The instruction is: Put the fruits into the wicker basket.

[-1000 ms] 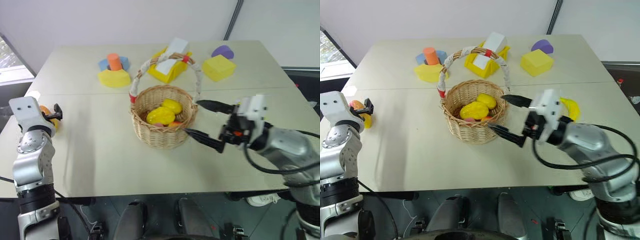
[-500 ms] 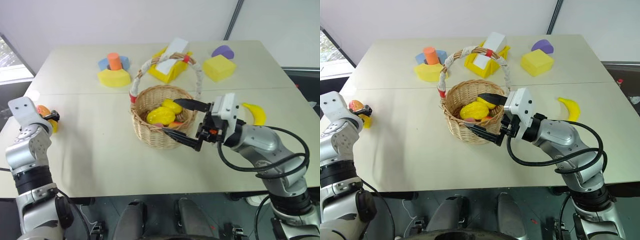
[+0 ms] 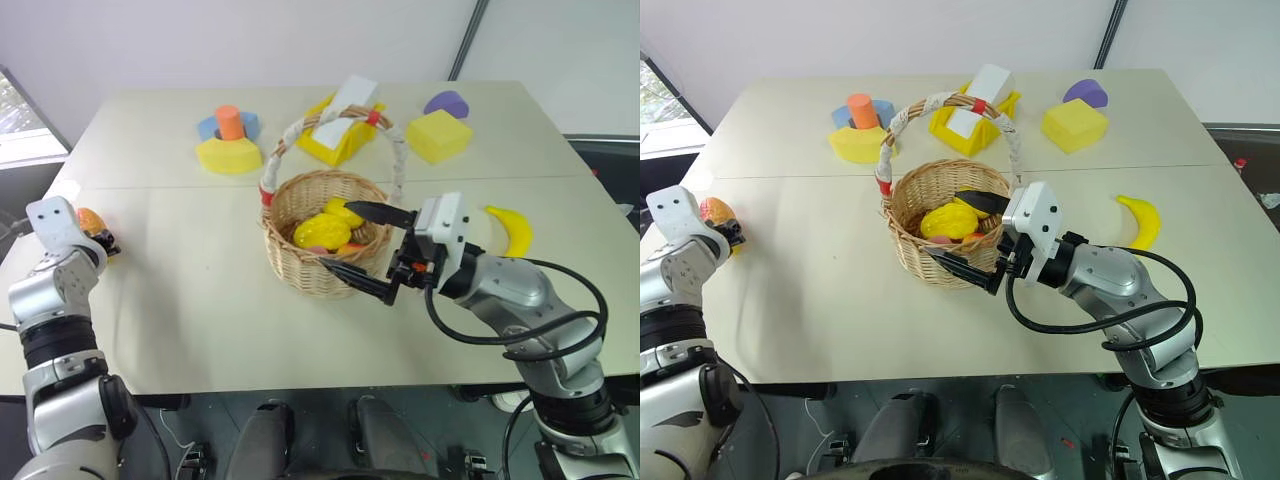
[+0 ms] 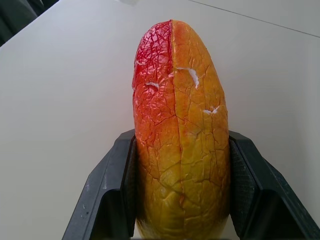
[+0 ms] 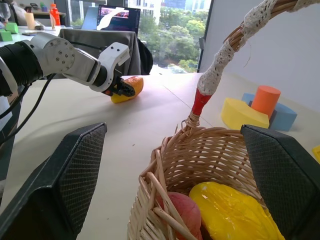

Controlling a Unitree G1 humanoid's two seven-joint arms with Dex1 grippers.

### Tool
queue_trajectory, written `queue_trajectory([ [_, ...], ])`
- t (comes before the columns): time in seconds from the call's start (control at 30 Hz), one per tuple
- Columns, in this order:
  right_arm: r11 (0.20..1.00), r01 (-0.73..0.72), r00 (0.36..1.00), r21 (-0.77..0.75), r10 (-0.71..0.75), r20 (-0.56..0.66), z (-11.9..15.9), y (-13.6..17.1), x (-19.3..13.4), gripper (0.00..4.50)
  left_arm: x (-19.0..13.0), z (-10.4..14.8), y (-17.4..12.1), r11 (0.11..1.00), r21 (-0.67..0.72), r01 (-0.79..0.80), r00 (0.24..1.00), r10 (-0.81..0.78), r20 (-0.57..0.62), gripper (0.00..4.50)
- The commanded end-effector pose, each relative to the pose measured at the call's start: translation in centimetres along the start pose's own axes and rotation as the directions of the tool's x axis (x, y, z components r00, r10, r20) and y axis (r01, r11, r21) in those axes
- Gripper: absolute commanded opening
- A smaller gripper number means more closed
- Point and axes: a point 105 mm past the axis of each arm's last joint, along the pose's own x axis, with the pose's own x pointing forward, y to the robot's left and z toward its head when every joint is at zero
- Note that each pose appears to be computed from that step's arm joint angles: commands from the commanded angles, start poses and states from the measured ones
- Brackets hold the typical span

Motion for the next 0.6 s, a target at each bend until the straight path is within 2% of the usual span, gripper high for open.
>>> queue_trajectory([
  [0.03, 0.999, -0.012, 0.999, -0.045, 0.014, 0.048, 1.3, 0.6, 0.0, 4.5, -0.6, 2.4, 0.9, 0.999, 0.018, -0.033, 0.996, 0.032, 0.086, 1.77],
  [0.1, 0.999, -0.012, 0.999, -0.052, 0.014, 0.043, 1.3, 0.5, -0.1, 4.5, -1.5, 4.1, 0.8, 1.0, 0.019, -0.001, 0.983, -0.002, 0.182, 1.77],
  [0.13, 0.998, -0.006, 0.999, -0.058, 0.008, 0.039, 1.4, 0.3, -0.3, 4.5, -3.0, 5.9, -0.6, 0.992, 0.043, 0.122, 0.951, -0.129, 0.281, 1.77],
  [0.2, 0.997, 0.013, 1.0, -0.072, -0.011, 0.028, 1.6, -0.5, -0.9, 4.5, -7.3, 7.9, -3.9, 0.904, 0.146, 0.401, 0.807, -0.424, 0.412, 1.77],
  [0.27, 0.996, 0.031, 0.999, -0.079, -0.029, 0.017, 1.6, -1.3, -1.6, 4.5, -11.1, 8.1, -6.0, 0.776, 0.255, 0.577, 0.652, -0.625, 0.429, 1.77],
  [0.37, 0.994, 0.058, 0.998, -0.094, -0.06, -0.013, 1.5, -2.7, -2.7, 4.5, -17.0, 6.1, -8.9, 0.491, 0.365, 0.791, 0.398, -0.866, 0.301, 1.77],
  [0.47, 0.989, 0.086, 0.995, -0.119, -0.092, -0.044, 1.4, -4.0, -3.7, 4.5, -21.8, 2.6, -11.6, 0.185, 0.356, 0.916, 0.175, -0.983, 0.058, 1.77],
  [0.53, 0.986, 0.099, 0.993, -0.135, -0.107, -0.056, 1.3, -4.6, -4.1, 4.5, -23.5, 0.9, -12.5, 0.066, 0.332, 0.941, 0.09, -0.994, -0.058, 1.77],
  [0.6, 0.982, 0.115, 0.991, -0.147, -0.124, -0.055, 1.4, -5.0, -4.3, 4.5, -24.1, 0.3, -13.3, 0.019, 0.332, 0.943, 0.058, -0.992, -0.109, 1.77],
])
